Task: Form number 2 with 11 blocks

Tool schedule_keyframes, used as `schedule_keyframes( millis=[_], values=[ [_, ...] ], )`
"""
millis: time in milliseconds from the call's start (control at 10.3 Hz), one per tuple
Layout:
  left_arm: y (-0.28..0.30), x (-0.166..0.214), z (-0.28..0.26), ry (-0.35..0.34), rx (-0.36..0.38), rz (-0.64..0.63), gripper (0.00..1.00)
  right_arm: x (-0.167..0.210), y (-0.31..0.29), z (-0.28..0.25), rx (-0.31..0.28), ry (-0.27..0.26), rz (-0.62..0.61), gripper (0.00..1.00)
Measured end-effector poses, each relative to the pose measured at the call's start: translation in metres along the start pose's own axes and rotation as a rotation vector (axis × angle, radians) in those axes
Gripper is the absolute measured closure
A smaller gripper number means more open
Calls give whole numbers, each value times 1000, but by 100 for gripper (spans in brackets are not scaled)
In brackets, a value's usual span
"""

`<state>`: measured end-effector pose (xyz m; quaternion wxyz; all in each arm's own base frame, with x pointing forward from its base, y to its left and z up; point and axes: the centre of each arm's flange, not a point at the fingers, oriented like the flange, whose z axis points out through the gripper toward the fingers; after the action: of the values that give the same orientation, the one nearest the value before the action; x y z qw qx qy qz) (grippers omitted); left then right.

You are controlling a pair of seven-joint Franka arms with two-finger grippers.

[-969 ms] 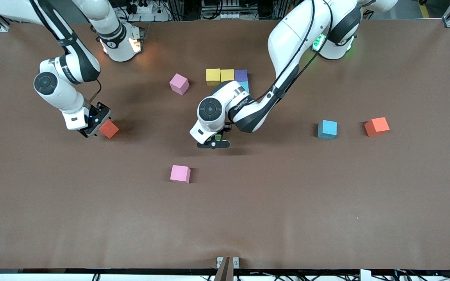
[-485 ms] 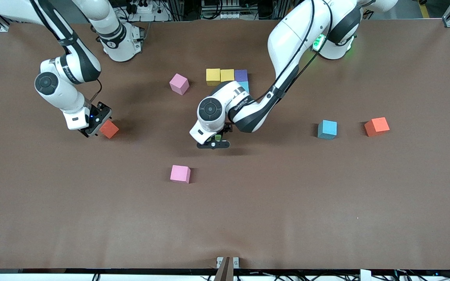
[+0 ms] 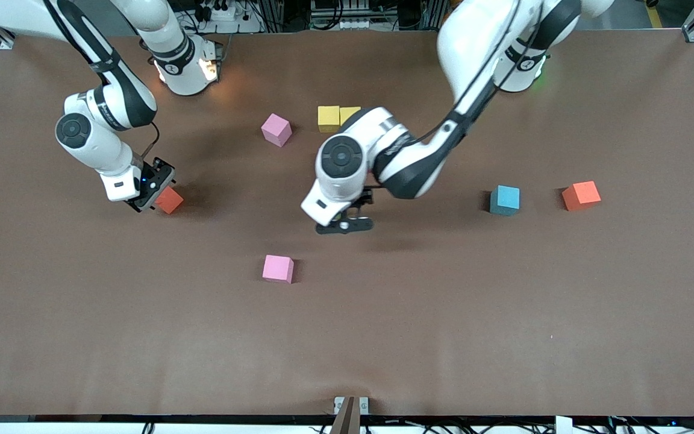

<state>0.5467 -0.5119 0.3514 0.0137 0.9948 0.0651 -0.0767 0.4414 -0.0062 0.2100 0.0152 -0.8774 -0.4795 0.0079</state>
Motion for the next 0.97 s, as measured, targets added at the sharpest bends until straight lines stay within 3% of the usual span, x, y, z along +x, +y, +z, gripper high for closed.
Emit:
schedule_keyframes(
  millis=[291, 485, 969],
  values=[
    [-95, 39, -85, -9, 39, -130, 0, -1, 2, 1, 2, 9, -17, 0],
    [-164, 54, -113, -7, 52, -187, 0, -1, 3, 1, 3, 13, -21, 0],
    [-312, 47, -102, -39, 97, -79, 0, -19, 12, 6, 12, 6, 23, 1]
  ],
)
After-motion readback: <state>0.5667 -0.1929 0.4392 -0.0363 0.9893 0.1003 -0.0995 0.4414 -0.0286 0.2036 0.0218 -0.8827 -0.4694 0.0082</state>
